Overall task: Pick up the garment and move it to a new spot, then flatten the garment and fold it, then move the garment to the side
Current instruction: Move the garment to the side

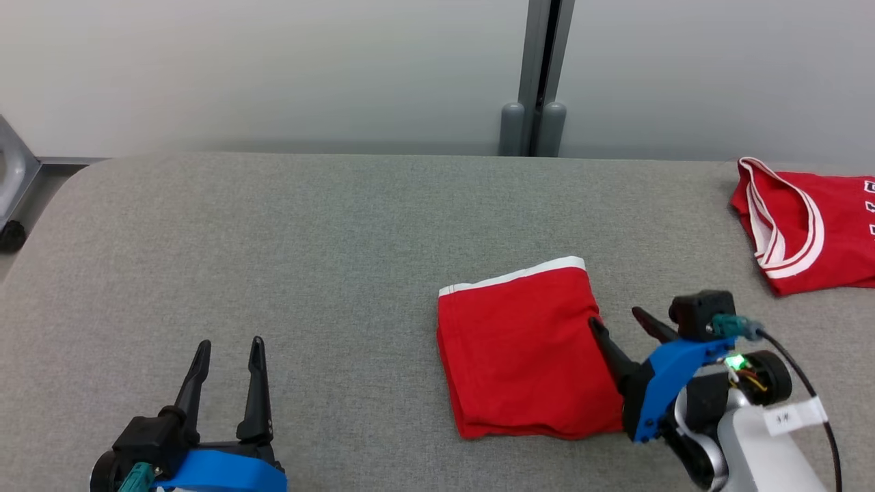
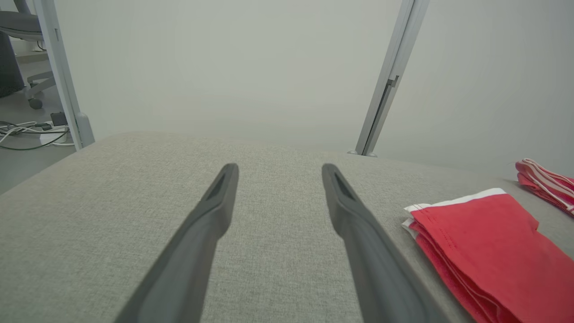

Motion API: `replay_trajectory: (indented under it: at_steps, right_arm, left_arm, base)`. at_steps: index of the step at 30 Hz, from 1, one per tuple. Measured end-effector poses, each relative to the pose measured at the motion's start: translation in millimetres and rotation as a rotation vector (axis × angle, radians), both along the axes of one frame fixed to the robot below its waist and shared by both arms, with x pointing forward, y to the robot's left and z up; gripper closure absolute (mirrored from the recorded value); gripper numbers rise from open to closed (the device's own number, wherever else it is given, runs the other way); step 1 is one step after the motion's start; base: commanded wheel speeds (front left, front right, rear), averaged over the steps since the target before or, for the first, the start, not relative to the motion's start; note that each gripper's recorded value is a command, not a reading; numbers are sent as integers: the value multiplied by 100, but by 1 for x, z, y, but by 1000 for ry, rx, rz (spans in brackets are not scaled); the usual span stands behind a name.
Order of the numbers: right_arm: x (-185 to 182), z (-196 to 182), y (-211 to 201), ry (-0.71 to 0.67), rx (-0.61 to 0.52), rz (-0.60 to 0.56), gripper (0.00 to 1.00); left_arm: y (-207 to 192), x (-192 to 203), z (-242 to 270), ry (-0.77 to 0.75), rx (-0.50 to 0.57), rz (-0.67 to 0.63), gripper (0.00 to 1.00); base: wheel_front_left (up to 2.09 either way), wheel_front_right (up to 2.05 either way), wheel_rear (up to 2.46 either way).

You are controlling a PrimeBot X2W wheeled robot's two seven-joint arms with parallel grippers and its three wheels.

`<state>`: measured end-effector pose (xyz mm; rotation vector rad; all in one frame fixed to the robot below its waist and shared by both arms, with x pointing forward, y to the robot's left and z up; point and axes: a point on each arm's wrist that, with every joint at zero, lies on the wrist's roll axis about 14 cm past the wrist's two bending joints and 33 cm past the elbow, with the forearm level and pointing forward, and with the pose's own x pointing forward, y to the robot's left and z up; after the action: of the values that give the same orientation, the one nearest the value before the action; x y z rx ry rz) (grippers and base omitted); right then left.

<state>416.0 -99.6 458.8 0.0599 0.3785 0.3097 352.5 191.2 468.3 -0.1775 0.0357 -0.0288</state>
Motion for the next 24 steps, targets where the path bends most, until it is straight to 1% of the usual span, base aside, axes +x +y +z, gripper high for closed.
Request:
replay_trajectory:
  at_steps: [2,4,9,12,15,18,21,22,23,24]
  right_arm:
    - [11,-4,1,52,-21,11,0]
    - [17,-17,-1,126,-68,24,0]
    - [31,-47,2,270,-87,22,0]
    - [29,-70,4,353,-107,26,0]
    - [28,-86,13,418,-97,44,0]
    - [26,-95,22,463,-80,60,0]
    - [23,-99,28,509,-89,86,0]
    - [20,-99,31,522,-94,100,53]
    - [19,-99,33,518,-114,121,85]
    - [19,-98,33,512,-129,133,100]
  left_arm:
    - [1,1,1,-2,1,5,0]
    - [4,2,3,-7,4,13,0]
    - [12,1,3,-5,10,42,0]
    - [20,-1,-1,9,14,67,0]
    - [25,-3,-3,16,17,85,0]
    - [29,-5,-4,22,16,98,0]
    - [29,-5,-4,22,16,99,0]
    - [28,-5,-4,22,15,98,0]
    - [28,-5,-4,22,14,97,0]
    - [27,-5,-4,22,12,93,0]
  base:
    - [0,0,0]
    - [0,0,0]
    - [0,0,0]
    - [0,0,0]
    - [0,0,0]
    - [0,0,0]
    - [0,0,0]
    - [0,0,0]
    - [0,0,0]
    - [0,0,0]
